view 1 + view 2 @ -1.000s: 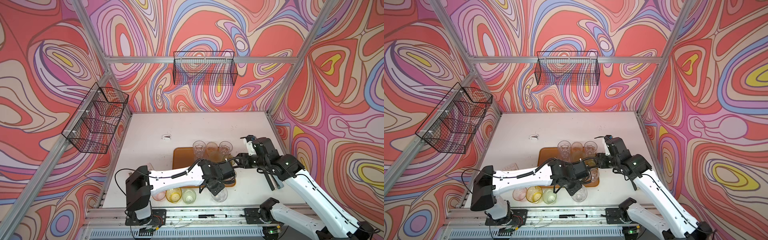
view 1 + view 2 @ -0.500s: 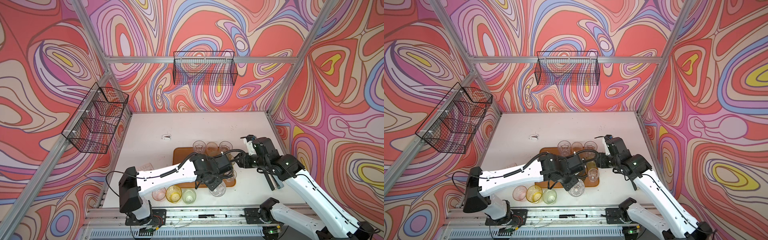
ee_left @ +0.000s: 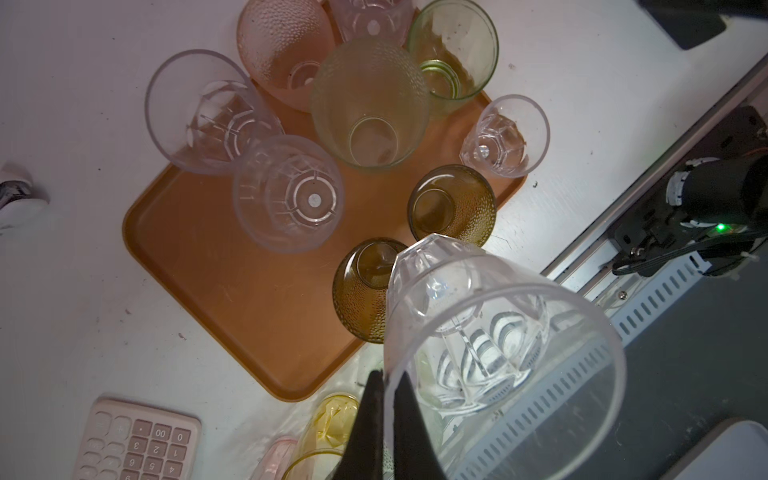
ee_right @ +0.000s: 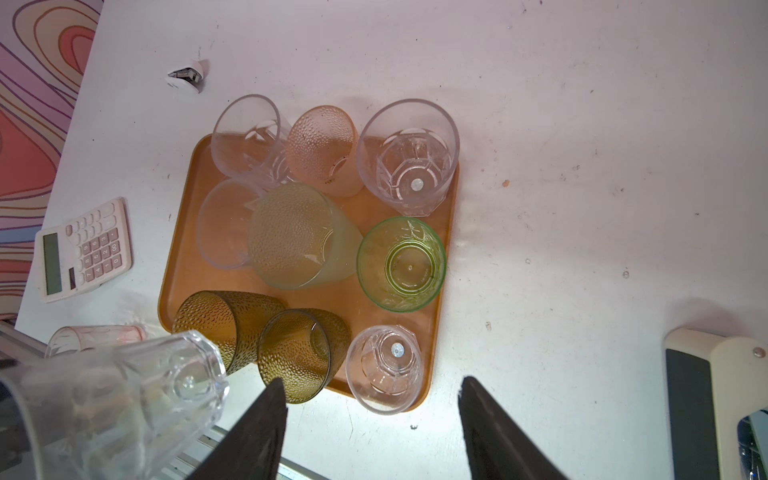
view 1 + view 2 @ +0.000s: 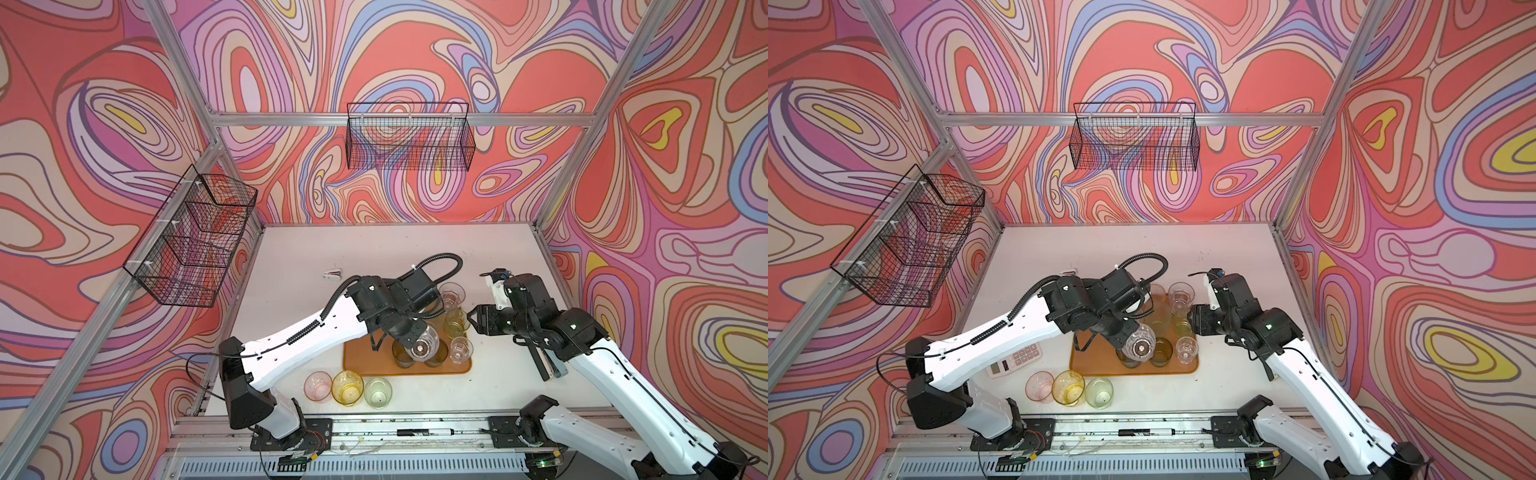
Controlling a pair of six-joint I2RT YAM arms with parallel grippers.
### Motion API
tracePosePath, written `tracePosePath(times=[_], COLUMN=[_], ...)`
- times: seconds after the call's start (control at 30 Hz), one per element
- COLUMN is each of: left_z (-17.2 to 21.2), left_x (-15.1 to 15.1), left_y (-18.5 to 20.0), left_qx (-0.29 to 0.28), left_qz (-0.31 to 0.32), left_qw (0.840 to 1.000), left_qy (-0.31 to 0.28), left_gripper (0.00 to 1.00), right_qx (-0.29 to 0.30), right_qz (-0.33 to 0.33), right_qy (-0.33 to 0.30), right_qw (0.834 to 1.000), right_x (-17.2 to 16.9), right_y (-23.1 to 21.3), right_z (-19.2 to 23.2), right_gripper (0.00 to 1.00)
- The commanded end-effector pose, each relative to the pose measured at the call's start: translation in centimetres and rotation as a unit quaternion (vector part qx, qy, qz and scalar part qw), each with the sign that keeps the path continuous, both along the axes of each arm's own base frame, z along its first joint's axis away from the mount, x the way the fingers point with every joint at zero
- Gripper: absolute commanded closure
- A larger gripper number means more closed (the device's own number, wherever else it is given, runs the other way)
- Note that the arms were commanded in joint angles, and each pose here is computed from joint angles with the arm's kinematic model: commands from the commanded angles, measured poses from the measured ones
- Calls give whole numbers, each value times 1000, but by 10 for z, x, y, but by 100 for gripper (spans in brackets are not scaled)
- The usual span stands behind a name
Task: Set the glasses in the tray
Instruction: 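Lift the clear glass and carry it to the tray's far edge, then lower the clear glass onto the tray's far edge and open the left gripper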
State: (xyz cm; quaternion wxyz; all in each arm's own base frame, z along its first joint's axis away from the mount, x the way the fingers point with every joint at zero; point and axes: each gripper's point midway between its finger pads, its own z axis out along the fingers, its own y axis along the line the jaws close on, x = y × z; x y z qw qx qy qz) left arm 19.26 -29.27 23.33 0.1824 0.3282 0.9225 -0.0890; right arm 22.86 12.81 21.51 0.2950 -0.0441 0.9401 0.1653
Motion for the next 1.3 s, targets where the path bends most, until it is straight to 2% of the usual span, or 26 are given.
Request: tracePosePath(times=[0.0,0.63,0.87,1.27], left_z=[18,29,17,-19], left_x=[7,78,99,135], left_y=[21,96,116,123], left_qx=[8,43,50,50], left_qz=[17,158,209,246], left_qw=[1000,987,977,968], left_qy=[-8,-11,-1,7], left_gripper=[100,100,100,100], right_qx=[-2,8,6,2], right_qz=[15,33,31,32], right_qy=[-15,-26,-25,-21], right_qw=[1000,999,999,999], right_x=[7,11,12,11], right_y=[4,12,12,11], right_z=[7,13,11,7], right_gripper=[32,32,32,33])
